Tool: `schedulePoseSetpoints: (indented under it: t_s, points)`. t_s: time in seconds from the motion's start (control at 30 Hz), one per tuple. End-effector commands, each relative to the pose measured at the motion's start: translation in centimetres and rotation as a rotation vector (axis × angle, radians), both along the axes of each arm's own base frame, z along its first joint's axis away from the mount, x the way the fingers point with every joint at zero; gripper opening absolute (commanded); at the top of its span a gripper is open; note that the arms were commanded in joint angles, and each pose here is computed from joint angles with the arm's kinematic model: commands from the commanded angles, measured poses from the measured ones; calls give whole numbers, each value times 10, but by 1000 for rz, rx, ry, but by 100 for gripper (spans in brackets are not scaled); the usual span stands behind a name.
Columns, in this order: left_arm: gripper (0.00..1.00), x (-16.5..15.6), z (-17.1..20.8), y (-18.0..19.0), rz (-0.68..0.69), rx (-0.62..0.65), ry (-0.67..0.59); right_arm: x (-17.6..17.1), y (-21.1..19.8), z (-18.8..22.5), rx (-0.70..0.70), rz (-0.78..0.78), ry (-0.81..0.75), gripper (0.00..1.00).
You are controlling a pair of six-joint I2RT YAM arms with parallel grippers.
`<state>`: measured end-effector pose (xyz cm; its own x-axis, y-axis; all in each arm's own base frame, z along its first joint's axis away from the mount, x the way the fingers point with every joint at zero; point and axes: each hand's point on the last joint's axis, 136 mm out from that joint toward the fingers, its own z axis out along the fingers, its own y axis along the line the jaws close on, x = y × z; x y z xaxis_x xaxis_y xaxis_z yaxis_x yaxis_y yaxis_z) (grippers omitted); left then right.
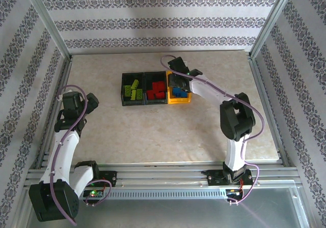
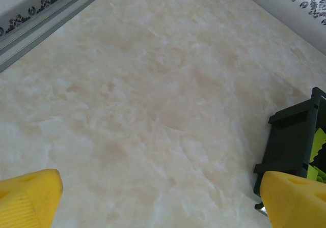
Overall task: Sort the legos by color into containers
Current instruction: Place the lego in the container, then reset both arms
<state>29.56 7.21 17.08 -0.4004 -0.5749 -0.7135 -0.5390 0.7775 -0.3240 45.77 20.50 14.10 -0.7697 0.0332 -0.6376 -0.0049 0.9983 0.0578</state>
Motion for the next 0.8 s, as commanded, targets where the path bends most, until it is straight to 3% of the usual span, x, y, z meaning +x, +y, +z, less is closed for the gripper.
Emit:
schedulePoseSetpoints:
  t_s: [0.0,0.23,0.4,0.77]
  points:
    - [100,0,8,3,4,8,-49,-15,-14,32,-6,-20,-73,69]
    - [100,0,11,-1,-26,19,-109,-59,-56,48,-41,-86,-138,79]
    - [100,6,6,-4,-64,53,-159,-90,-96,52,-99,-163,-189,98]
    - [100,38,0,-4,-171,235,-349,-121,-176,48,-130,-346,-259,98]
